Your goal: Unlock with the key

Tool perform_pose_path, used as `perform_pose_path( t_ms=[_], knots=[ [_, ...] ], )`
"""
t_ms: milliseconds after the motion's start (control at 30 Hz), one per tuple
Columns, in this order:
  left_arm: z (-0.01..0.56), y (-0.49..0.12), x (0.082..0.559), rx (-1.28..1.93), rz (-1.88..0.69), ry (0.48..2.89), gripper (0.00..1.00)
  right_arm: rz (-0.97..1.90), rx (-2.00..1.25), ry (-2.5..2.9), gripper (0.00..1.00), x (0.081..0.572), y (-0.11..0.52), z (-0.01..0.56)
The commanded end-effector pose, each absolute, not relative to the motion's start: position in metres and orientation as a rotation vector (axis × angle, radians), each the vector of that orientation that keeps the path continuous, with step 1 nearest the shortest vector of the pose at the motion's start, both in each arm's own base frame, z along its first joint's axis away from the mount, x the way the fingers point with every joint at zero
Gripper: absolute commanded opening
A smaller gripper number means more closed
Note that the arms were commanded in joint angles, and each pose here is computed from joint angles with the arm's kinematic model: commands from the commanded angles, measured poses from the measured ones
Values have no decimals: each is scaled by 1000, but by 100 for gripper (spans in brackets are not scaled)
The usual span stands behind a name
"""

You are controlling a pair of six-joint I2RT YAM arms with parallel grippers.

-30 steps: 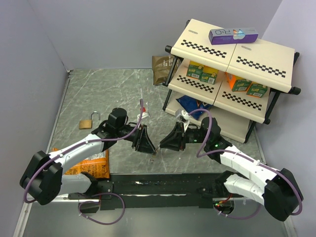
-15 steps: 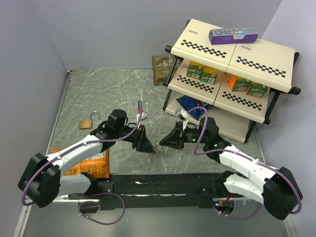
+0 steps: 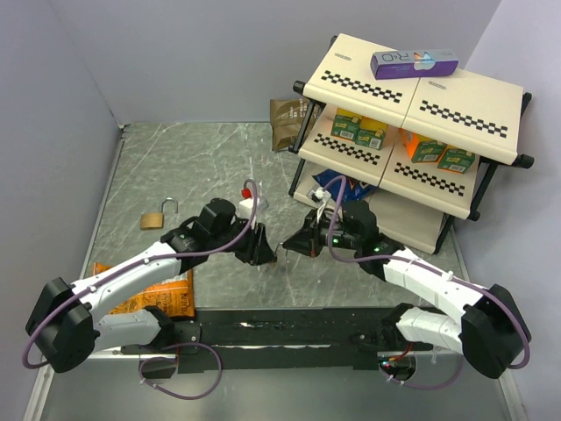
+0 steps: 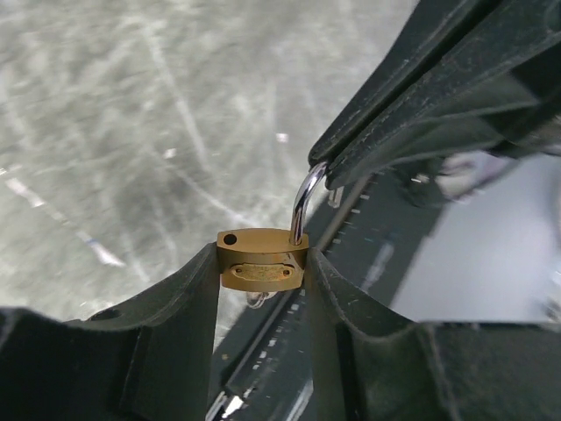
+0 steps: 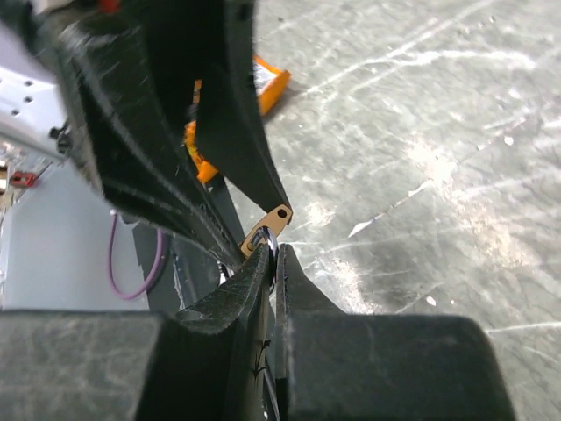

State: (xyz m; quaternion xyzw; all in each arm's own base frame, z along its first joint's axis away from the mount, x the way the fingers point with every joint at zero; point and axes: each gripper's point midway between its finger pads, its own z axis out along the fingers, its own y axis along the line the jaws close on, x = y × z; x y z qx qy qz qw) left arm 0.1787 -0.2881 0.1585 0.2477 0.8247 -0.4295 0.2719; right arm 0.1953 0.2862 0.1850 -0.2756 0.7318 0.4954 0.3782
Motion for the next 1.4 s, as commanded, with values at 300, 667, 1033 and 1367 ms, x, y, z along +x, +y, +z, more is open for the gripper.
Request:
perform_pose_path(
  t_ms=[300, 667, 1033, 1367],
  knots=[
    [158, -281, 201, 543, -865, 2236, 1, 1225, -592, 1917, 9, 213, 292, 193],
    [140, -262, 180, 411, -877, 2346, 1, 1248, -613, 1853, 66, 207, 291, 194],
    [93, -201, 204, 154, -682, 2557, 1, 1197, -575, 1809, 70, 198, 271, 188],
    [61, -161, 245, 20, -479, 2681, 1, 1230, -593, 1763, 70, 187, 266, 190]
  ],
)
